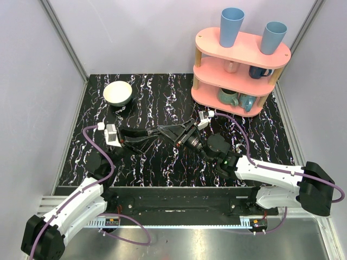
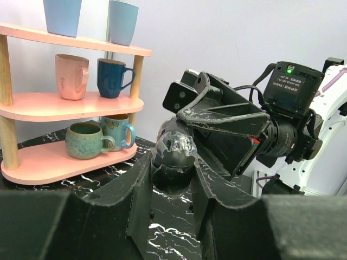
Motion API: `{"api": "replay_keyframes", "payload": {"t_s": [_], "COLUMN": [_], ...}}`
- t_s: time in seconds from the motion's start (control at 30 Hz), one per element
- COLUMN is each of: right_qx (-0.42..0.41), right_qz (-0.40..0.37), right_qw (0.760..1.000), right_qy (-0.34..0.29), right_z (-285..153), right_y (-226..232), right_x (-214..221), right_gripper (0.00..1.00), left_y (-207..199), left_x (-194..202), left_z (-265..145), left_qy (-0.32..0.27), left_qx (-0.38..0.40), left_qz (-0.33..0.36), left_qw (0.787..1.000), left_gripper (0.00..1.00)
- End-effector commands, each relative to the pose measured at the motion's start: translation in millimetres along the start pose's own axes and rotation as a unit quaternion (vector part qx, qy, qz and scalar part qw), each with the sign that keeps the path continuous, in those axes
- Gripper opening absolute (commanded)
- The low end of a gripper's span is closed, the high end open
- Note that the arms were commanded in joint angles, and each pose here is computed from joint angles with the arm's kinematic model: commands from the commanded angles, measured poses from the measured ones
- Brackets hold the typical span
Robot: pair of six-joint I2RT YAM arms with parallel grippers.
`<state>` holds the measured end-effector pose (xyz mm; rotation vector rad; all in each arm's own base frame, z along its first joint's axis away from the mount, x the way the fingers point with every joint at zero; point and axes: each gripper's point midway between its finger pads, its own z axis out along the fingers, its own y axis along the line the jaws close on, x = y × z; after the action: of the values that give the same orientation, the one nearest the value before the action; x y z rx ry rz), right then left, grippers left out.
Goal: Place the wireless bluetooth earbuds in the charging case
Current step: Pass from the right arm to the left, then open the charging case.
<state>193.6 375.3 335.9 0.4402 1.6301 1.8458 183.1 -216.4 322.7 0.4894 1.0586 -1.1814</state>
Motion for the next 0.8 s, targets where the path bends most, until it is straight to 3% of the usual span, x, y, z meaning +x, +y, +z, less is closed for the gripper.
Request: {"api": "replay_keyframes", "payload": {"t_s": [0.0, 0.1, 0.33, 0.47, 0.57, 0.77], "right_qx": [-0.027, -0.021, 0.038, 0.041, 0.061, 0.076], "right_qz": [-0.029, -0.068, -0.180, -0.261, -0.310, -0.328], "right_qw": [0.999, 0.997, 0.982, 0.964, 0.949, 0.938], "right_qy": [0.009, 0.001, -0.039, -0.037, 0.012, 0.075], "right_z": [-4.1, -8.3, -25.4, -30.8, -27.1, -12.6], "right_y": [15.9, 20.7, 25.6, 45.5, 46.1, 29.6], "right_x": [1.8, -4.1, -33.3, -42.4, -32.5, -10.0], "right_gripper": [0.26, 0.49, 0.73, 0.73, 0.72, 0.70], "left_y": [-8.0, -9.3, -9.8, -11.7, -12.1, -11.6], "left_x": [-15.0, -14.4, -17.4, -19.0, -19.3, -20.0], "left_z": [2.0, 0.4, -4.4, -4.0, -3.0, -0.5], "left_qy": [-0.026, -0.023, -0.026, -0.024, -0.021, -0.019], "left_qx": [0.017, 0.019, 0.012, 0.014, 0.016, 0.017], "left_qz": [0.031, 0.039, 0.056, 0.059, 0.059, 0.058], "left_qw": [0.999, 0.999, 0.998, 0.998, 0.998, 0.998], "left_gripper": [0.00, 0.00, 0.00, 0.00, 0.00, 0.00]}}
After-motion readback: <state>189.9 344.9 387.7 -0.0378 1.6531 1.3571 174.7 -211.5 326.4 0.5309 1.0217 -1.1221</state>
